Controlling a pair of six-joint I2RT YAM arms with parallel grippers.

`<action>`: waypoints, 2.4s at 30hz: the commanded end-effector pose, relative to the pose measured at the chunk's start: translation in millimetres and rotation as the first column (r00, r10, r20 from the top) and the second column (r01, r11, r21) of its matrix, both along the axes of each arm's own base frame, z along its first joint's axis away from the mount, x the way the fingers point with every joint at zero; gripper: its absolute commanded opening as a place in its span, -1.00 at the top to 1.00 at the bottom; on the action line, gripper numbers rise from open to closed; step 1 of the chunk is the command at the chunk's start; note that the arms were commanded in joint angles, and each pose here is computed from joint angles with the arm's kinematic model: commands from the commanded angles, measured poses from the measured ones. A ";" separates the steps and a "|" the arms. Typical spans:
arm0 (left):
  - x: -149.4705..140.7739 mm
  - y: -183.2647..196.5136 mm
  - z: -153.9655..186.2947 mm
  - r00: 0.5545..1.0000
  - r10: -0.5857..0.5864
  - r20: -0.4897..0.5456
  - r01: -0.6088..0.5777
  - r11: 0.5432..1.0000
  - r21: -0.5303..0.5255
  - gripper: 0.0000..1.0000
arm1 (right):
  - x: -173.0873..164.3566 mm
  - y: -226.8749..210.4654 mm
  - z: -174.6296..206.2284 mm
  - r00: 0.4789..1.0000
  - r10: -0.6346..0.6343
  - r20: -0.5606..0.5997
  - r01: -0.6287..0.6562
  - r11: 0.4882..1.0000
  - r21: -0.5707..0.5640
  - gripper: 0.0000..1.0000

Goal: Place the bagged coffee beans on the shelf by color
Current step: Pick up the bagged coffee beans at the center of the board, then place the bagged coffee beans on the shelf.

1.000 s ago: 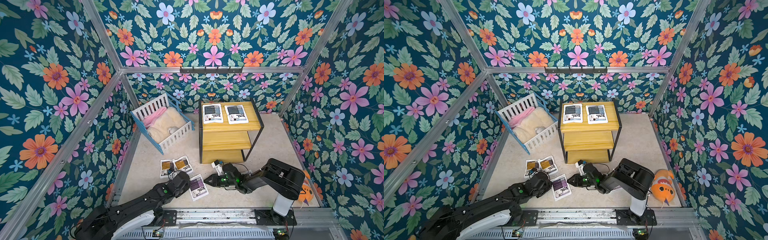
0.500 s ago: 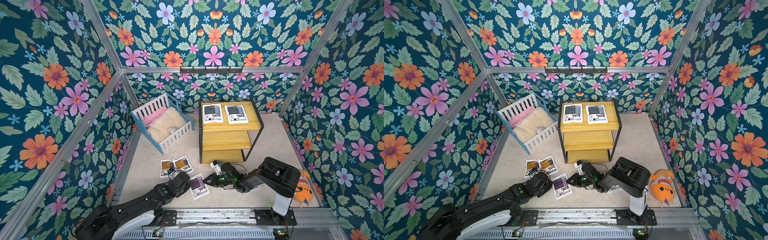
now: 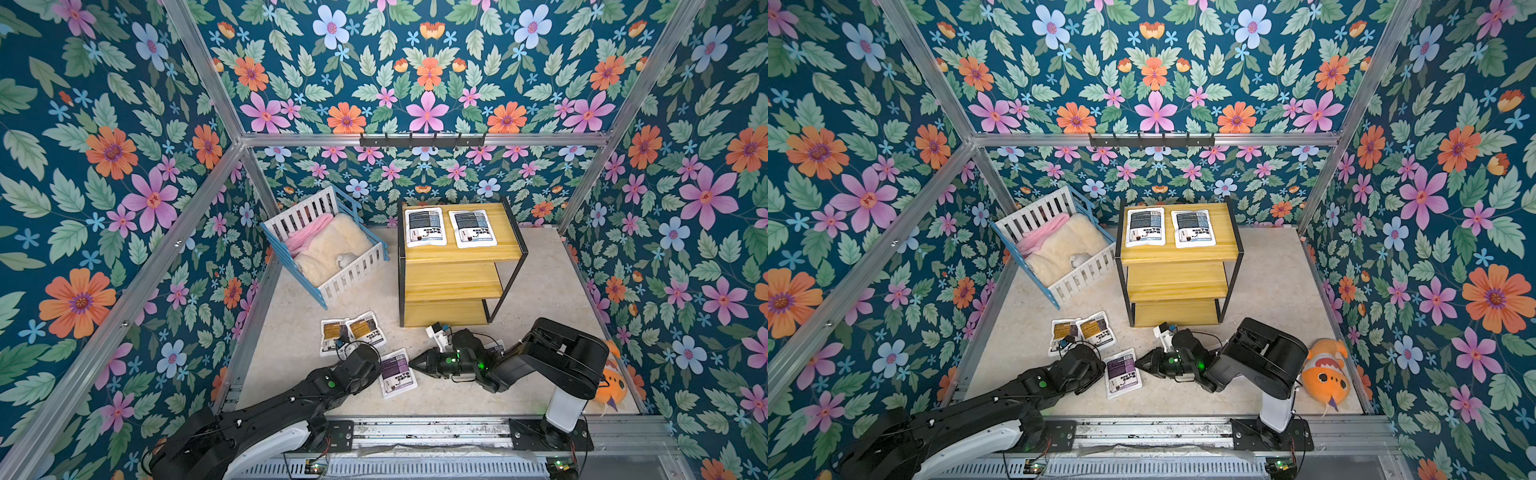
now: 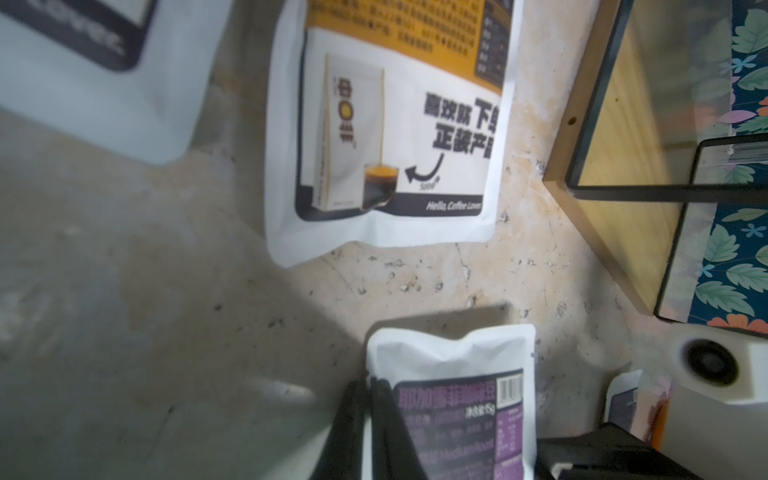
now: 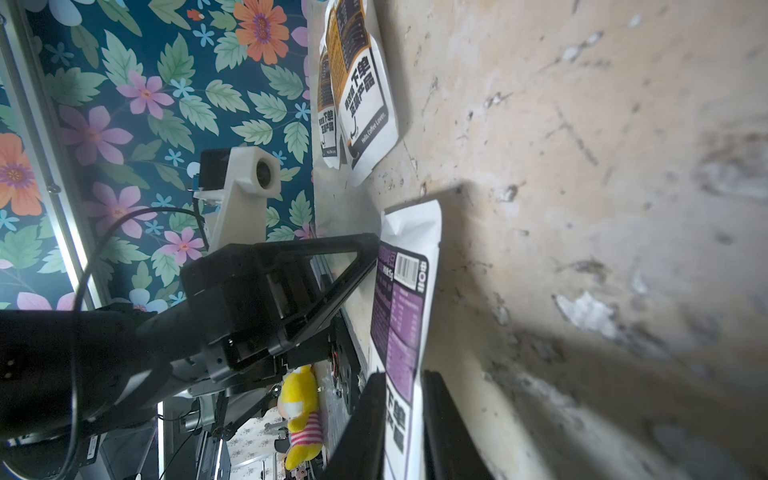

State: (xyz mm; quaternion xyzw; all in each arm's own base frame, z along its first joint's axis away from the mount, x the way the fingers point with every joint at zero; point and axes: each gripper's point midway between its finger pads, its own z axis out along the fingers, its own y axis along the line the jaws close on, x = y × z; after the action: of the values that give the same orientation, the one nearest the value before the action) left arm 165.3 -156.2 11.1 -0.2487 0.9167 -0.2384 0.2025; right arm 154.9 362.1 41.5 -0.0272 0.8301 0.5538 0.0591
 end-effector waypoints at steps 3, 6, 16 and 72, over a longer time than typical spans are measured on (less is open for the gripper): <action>-31.8 35.0 -30.8 0.989 0.001 -0.148 0.023 0.987 0.162 0.75 | 5.2 0.4 -9.0 0.999 -0.031 -0.015 0.030 0.999 -0.025 0.56; -32.6 35.5 -31.6 0.989 0.001 -0.150 0.023 0.987 0.161 0.75 | 6.2 0.6 -16.6 0.999 -0.036 -0.027 0.035 0.998 -0.045 0.56; -33.5 36.8 -32.7 0.989 0.001 -0.151 0.024 0.986 0.164 0.76 | 6.3 5.1 -20.0 0.999 -0.028 -0.045 0.027 0.999 -0.031 0.63; 22.4 -47.7 204.2 0.737 -0.274 0.618 0.395 0.916 -0.066 -0.15 | 159.3 -96.0 202.9 0.689 -0.509 0.516 0.606 0.795 -0.026 0.98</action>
State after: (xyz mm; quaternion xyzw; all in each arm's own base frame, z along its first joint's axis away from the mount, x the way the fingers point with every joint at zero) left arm 187.5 -201.6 208.5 -0.0176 0.8164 -0.4155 0.4006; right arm 304.5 267.3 237.9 0.0897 0.8123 0.4145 0.4003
